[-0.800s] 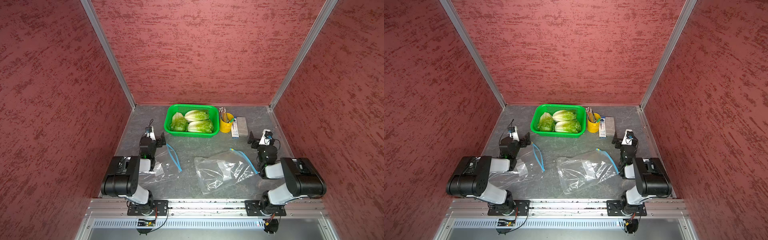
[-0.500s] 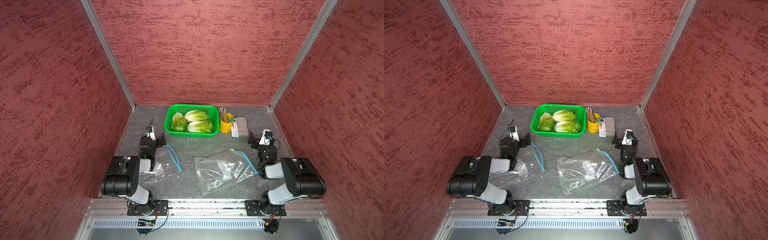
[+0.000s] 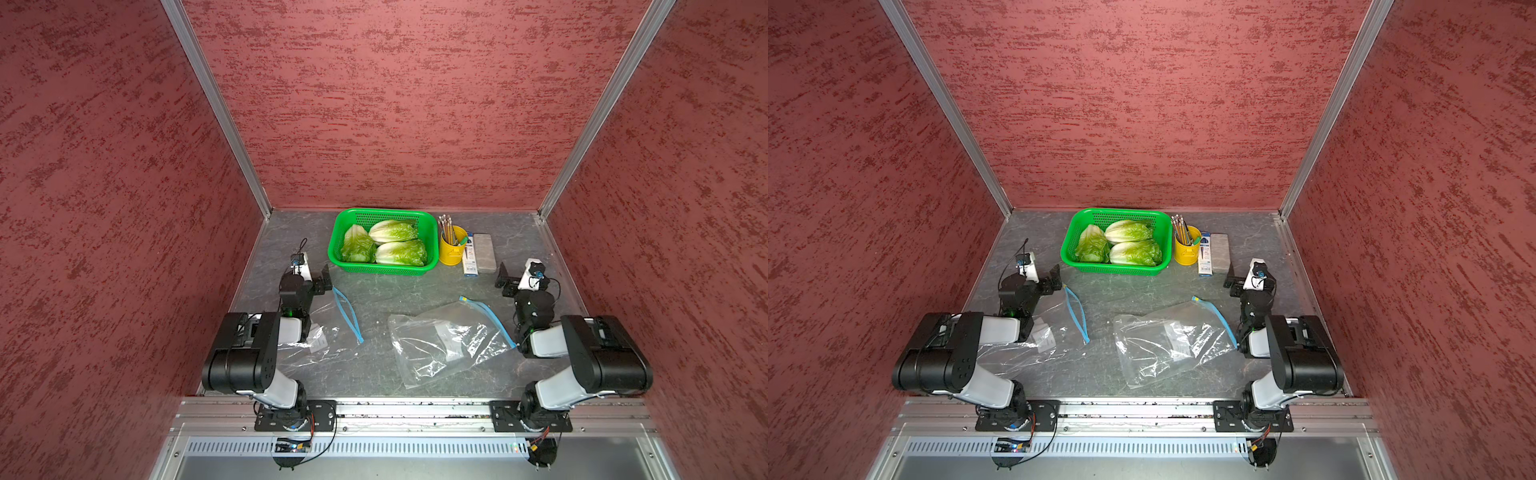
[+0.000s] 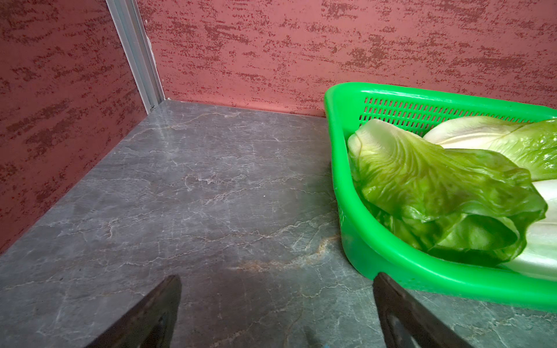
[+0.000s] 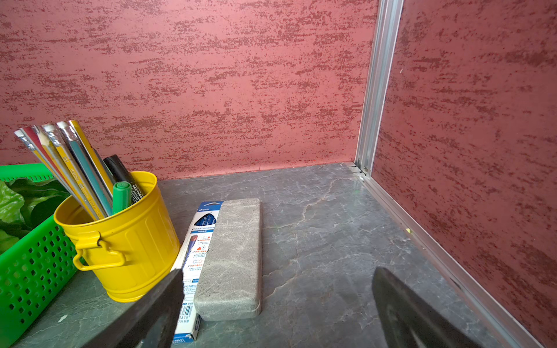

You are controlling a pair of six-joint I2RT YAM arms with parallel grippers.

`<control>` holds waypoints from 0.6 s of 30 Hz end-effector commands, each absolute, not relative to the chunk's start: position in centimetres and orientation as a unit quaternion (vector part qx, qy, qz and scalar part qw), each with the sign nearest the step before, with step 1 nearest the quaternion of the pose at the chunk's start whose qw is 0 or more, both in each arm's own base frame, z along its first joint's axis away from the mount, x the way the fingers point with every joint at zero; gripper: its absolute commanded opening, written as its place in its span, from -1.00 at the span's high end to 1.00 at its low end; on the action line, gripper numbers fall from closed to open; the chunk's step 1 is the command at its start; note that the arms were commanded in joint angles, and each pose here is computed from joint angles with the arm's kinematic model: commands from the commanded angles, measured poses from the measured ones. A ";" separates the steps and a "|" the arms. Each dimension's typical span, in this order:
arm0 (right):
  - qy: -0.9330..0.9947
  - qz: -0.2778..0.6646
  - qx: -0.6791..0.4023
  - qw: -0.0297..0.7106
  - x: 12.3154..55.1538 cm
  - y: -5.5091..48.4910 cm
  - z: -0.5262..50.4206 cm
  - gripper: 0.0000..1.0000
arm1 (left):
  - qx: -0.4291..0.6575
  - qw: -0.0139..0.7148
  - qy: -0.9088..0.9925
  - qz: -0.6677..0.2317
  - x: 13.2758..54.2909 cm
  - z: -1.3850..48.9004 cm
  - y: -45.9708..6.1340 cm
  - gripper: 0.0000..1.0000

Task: Put the chinese cabbages into a zipper bag and zip it
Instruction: Pick up the zipper food storage bag at the center of the board.

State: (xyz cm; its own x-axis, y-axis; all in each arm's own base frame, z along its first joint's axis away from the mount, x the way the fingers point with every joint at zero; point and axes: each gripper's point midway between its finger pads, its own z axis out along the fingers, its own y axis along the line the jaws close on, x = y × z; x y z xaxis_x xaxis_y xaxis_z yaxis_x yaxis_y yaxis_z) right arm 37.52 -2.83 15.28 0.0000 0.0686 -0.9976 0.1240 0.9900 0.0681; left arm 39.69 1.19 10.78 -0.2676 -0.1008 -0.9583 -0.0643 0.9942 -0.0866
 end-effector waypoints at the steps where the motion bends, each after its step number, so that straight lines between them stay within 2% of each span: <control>1: 0.706 -0.013 0.067 0.705 37.5 -2.7 15.4 -0.99 | -0.045 0.610 0.791 -0.015 40.1 11.5 1.1 -0.99; 18: 0.698 -0.011 0.067 0.713 36.9 -2.6 15.8 -0.99 | -0.035 0.618 0.785 -0.020 39.6 12.9 0.6 -0.99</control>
State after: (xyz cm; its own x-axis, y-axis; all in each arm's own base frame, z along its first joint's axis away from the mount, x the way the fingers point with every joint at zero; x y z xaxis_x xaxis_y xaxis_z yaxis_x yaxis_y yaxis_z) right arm 37.46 -2.83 15.25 0.0000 0.0690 -0.9976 0.1240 0.9899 0.0684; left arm 39.54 1.02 11.43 -0.2608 -0.0998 -0.9602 -0.0542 0.9946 -0.0886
